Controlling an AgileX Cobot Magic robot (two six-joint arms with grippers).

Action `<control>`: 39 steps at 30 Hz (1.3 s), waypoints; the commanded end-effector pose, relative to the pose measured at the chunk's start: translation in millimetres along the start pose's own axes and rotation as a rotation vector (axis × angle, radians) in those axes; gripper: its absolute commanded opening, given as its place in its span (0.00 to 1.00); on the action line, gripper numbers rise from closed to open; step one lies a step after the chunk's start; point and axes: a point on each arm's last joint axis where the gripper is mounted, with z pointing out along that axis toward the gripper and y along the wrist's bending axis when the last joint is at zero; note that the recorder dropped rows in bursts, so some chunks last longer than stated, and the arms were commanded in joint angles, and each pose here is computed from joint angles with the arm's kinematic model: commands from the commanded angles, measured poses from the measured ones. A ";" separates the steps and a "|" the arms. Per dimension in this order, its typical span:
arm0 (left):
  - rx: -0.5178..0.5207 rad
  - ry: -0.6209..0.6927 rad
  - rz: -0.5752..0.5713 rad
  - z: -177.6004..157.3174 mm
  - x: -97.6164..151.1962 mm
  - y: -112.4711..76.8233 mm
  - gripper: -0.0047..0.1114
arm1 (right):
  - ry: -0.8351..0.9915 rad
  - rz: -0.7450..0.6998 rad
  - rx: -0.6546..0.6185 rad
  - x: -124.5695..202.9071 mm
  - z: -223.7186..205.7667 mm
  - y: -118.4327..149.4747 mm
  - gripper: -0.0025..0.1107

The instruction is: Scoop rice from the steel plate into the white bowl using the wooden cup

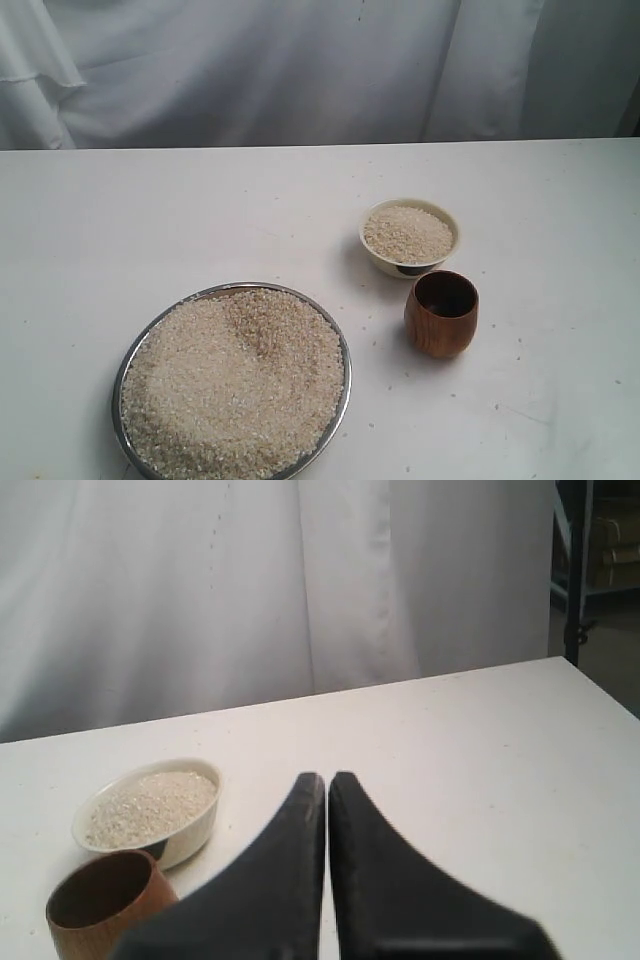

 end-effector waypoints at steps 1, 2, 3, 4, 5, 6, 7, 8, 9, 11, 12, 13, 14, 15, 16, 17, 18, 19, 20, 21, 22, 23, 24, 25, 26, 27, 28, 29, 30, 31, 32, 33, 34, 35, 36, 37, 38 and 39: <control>0.002 -0.007 -0.004 0.0 0.7 -0.1 0.04 | 0.044 -0.024 0.012 8.4 -4.6 -1.8 0.03; 0.002 -0.007 -0.004 0.0 0.7 -0.1 0.04 | 0.051 -0.028 0.012 9.3 -5.5 -1.8 0.03; 0.002 -0.007 -0.004 0.0 0.7 -0.1 0.04 | 0.054 -0.039 0.012 9.9 -6.5 -1.9 0.03; 0.002 -0.007 -0.004 0.0 0.7 -0.1 0.04 | 0.055 -0.048 0.012 10.4 -7.5 -2.0 0.03; 0.002 -0.007 -0.004 0.0 0.7 -0.1 0.04 | 0.056 -0.056 0.012 10.7 -8.1 -2.1 0.03; 0.002 -0.007 -0.004 0.0 0.7 -0.1 0.04 | 0.058 -0.062 0.013 11.2 -8.8 -2.2 0.03; 0.002 -0.007 -0.004 0.0 0.7 -0.1 0.04 | 0.061 -0.077 0.013 11.8 -9.5 -2.3 0.03; 0.002 -0.007 -0.004 0.0 0.7 -0.1 0.04 | 0.066 -0.096 0.013 12.4 -10.0 -2.4 0.03; 0.002 -0.007 -0.004 0.0 0.7 -0.1 0.04 | 0.070 -0.102 0.011 13.1 -10.8 -2.3 0.03; 0.002 -0.007 -0.004 0.0 0.7 -0.1 0.04 | 0.076 -0.107 0.009 14.1 -11.8 -2.2 0.03; 0.002 -0.007 -0.004 0.0 0.7 -0.1 0.04 | 0.074 -0.114 0.010 14.2 -12.5 -2.4 0.03; 0.002 -0.007 -0.004 0.0 0.7 -0.1 0.04 | 0.071 -0.114 0.010 14.1 -12.9 -2.4 0.03; 0.002 -0.007 -0.004 0.0 0.7 -0.1 0.04 | 0.071 -0.113 0.010 14.3 -13.3 -2.4 0.03; 0.002 -0.007 -0.004 0.0 0.7 -0.1 0.04 | 0.069 -0.113 0.010 14.4 -13.7 -2.4 0.03; 0.002 -0.007 -0.004 0.0 0.7 -0.1 0.04 | 0.073 -0.113 0.010 14.9 -14.0 -2.5 0.03; 0.002 -0.007 -0.004 0.0 0.7 -0.1 0.04 | 0.082 -0.113 0.011 15.7 -14.2 -2.6 0.03; 0.002 -0.007 -0.004 0.0 0.7 -0.1 0.04 | 0.093 -0.114 0.012 16.8 -14.6 -2.8 0.03; 0.002 -0.007 -0.004 0.0 0.7 -0.1 0.04 | 0.108 -0.116 0.013 18.4 -15.1 -3.0 0.03; 0.002 -0.007 -0.004 0.0 0.7 -0.1 0.04 | 0.118 -0.120 0.014 19.5 -15.5 -3.2 0.03; 0.002 -0.007 -0.004 0.0 0.7 -0.1 0.04 | 0.128 -0.121 0.015 20.7 -16.4 -3.4 0.03; 0.002 -0.007 -0.004 0.0 0.7 -0.1 0.04 | 0.131 -0.122 0.015 21.3 -17.0 -3.5 0.03; 0.002 -0.007 -0.004 0.0 0.7 -0.1 0.04 | 0.130 -0.127 0.015 21.5 -17.6 -3.5 0.03; 0.002 -0.007 -0.004 0.0 0.7 -0.1 0.04 | 0.139 -0.130 0.016 22.3 -17.7 -3.7 0.03; 0.002 -0.007 -0.004 0.0 0.7 -0.1 0.04 | 0.141 -0.130 0.016 22.5 -17.7 -3.7 0.03; 0.002 -0.007 -0.004 0.0 0.7 -0.1 0.04 | 0.141 -0.130 0.016 22.5 -17.7 -3.7 0.03; 0.002 -0.007 -0.004 0.0 0.7 -0.1 0.04 | 0.141 -0.130 0.016 22.5 -17.7 -3.7 0.03; 0.002 -0.007 -0.004 0.0 0.7 -0.1 0.04 | 0.141 -0.130 0.016 22.5 -17.7 -3.7 0.03; 0.002 -0.007 -0.004 0.0 0.7 -0.1 0.04 | 0.141 -0.130 0.016 22.5 -17.7 -3.7 0.03; 0.002 -0.007 -0.004 0.0 0.7 -0.1 0.04 | 0.141 -0.130 0.016 22.5 -17.7 -3.7 0.03; 0.002 -0.007 -0.004 0.0 0.7 -0.1 0.04 | 0.141 -0.130 0.016 22.5 -17.7 -3.7 0.03; 0.002 -0.007 -0.004 0.0 0.7 -0.1 0.04 | 0.143 -0.121 0.016 22.7 -17.7 -3.7 0.03; 0.002 -0.007 -0.004 0.0 0.7 -0.1 0.04 | 0.149 -0.109 0.017 23.2 -17.8 -3.7 0.03; 0.002 -0.007 -0.004 0.0 0.7 -0.1 0.04 | 0.148 -0.103 0.018 23.1 -17.8 -3.7 0.03; 0.002 -0.007 -0.004 0.0 0.7 -0.1 0.04 | 0.148 -0.099 0.019 23.1 -17.8 -3.8 0.03; 0.002 -0.007 -0.004 0.0 0.7 -0.1 0.04 | 0.148 -0.099 0.019 23.1 -17.8 -3.8 0.03; 0.002 -0.007 -0.004 0.0 0.7 -0.1 0.04 | 0.148 -0.099 0.019 23.1 -17.8 -3.8 0.03; 0.002 -0.007 -0.004 0.0 0.7 -0.1 0.04 | 0.148 -0.099 0.019 23.1 -17.8 -3.8 0.03; 0.002 -0.007 -0.004 0.0 0.7 -0.1 0.04 | 0.148 -0.099 0.019 23.1 -17.8 -3.8 0.03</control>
